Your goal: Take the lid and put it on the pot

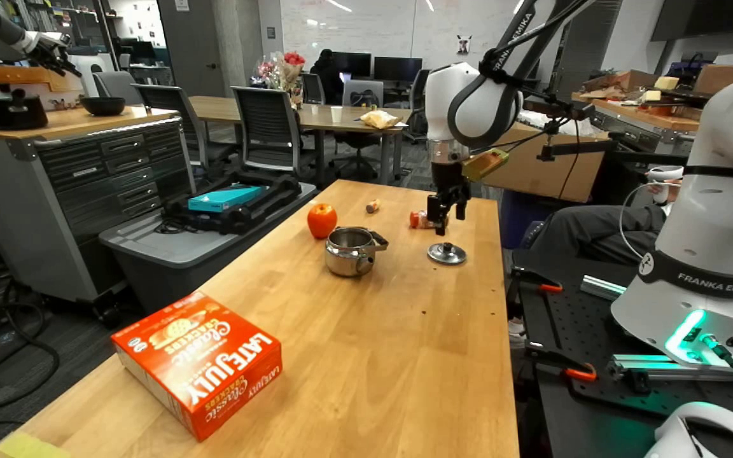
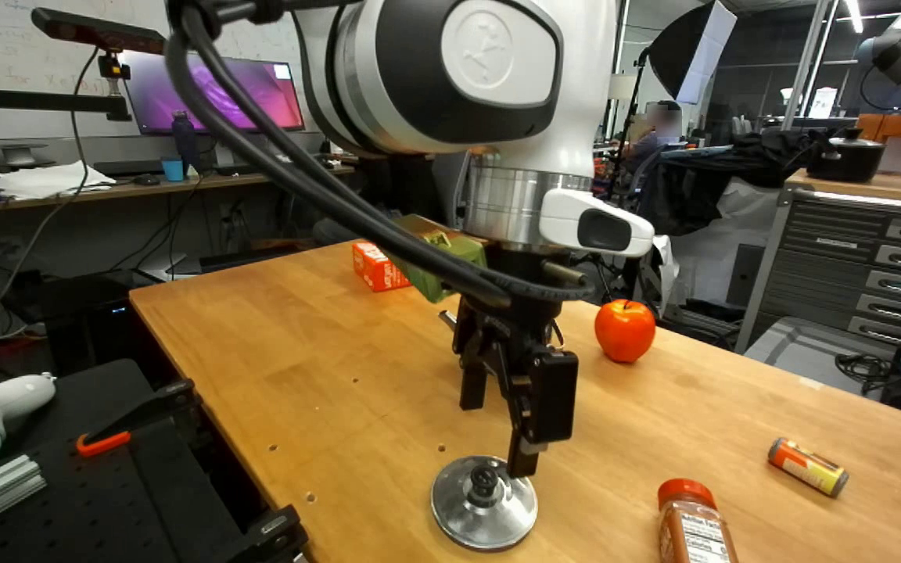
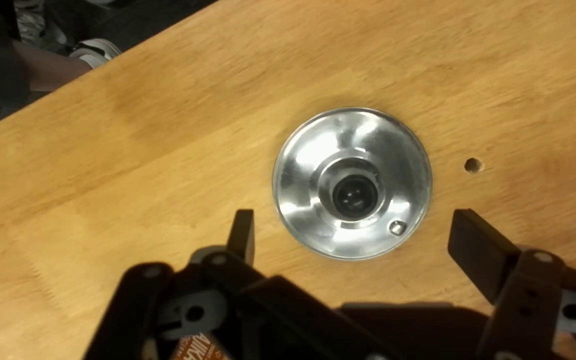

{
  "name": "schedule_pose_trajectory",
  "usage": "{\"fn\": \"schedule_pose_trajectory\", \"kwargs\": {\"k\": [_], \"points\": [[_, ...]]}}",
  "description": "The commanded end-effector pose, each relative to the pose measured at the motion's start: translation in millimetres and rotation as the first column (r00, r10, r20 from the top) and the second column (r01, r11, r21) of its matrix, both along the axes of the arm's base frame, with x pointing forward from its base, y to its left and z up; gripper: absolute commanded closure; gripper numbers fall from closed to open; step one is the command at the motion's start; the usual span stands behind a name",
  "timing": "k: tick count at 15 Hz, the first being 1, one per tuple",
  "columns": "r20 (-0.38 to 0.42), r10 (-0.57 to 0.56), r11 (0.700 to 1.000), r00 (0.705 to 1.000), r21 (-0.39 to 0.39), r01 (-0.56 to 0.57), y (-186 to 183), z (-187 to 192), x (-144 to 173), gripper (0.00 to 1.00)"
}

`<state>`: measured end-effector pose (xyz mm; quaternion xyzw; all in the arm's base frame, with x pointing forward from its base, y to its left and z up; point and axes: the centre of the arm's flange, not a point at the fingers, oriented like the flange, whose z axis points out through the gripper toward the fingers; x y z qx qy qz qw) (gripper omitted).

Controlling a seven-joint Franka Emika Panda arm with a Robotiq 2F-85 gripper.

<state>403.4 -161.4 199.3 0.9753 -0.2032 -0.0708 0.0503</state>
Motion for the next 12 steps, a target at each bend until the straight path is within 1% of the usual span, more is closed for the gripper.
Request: {"fn": "schedule_pose_trajectory", "kwargs": {"k": [1,6,12], "points": [[-0.010,0.027,0.999,1.000,-0.042,-0.027,-8,-17,5,0.00],[-0.026,0.076,0.995,0.997,-0.063,-0.078,-7,-30,2,0.00],[-0.030,0.130,0.990,0.991,-0.060,-0.131,4,-39,4,0.00]]}}
